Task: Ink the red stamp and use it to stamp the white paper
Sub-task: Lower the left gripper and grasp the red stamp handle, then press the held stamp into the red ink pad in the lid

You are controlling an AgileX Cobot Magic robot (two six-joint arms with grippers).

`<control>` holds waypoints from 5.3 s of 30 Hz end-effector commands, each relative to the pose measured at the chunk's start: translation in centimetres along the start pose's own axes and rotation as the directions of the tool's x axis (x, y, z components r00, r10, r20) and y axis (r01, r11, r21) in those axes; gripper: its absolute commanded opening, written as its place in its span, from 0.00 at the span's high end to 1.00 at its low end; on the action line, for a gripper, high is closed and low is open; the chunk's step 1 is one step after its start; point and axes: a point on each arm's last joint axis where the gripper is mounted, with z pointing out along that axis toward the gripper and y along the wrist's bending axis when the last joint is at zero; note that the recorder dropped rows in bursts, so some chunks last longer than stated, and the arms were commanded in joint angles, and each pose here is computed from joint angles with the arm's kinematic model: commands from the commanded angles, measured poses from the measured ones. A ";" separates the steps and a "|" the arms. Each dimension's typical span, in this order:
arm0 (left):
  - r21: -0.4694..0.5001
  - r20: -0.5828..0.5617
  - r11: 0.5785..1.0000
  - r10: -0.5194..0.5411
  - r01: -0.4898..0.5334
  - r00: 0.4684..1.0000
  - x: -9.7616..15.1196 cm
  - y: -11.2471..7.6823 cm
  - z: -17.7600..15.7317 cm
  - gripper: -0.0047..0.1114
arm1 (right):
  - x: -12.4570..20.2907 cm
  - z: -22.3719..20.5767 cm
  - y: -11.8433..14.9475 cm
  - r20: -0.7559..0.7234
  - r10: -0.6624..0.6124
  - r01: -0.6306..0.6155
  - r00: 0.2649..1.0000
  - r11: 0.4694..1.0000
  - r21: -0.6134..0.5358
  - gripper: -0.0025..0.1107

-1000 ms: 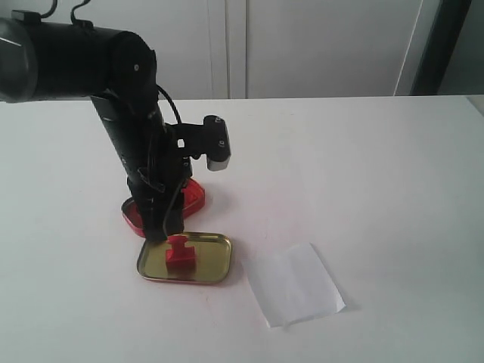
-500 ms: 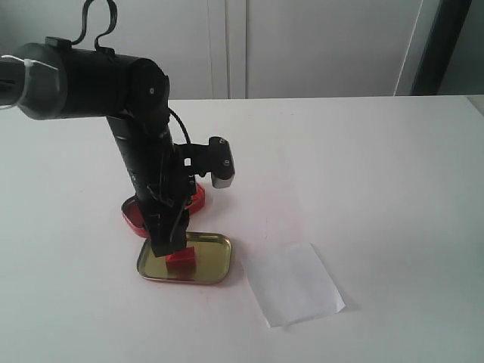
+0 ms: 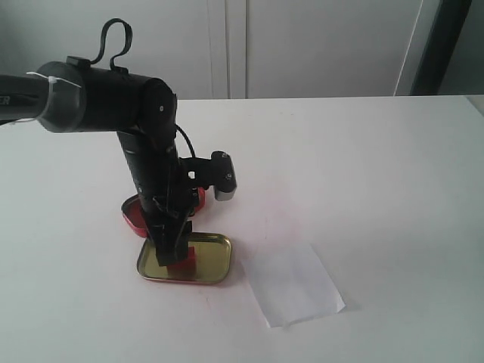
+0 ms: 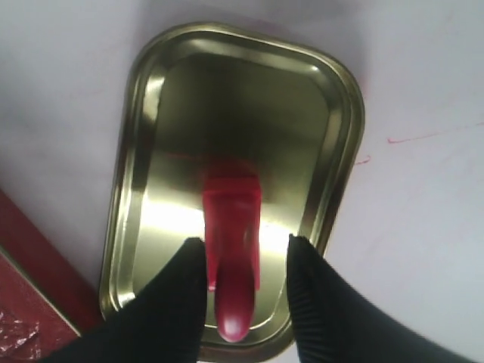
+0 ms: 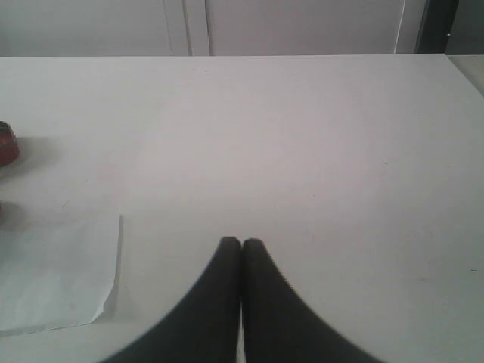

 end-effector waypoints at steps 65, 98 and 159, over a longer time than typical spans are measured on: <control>-0.063 -0.018 0.995 -0.080 0.079 0.997 0.6 0.3 -4.9 0.96 | 0.0 0.0 0.0 0.014 0.001 -0.001 1.000 1.000 0.004 0.98; -0.131 0.099 0.818 -0.551 0.560 0.829 3.7 8.9 -2.9 0.96 | 0.0 0.0 0.0 0.014 0.001 -0.001 1.000 1.000 0.004 0.98; -0.054 -0.014 0.818 -0.574 0.572 0.819 4.1 9.0 1.1 0.96 | 0.0 0.0 0.0 0.014 0.001 -0.001 1.000 1.000 0.004 0.98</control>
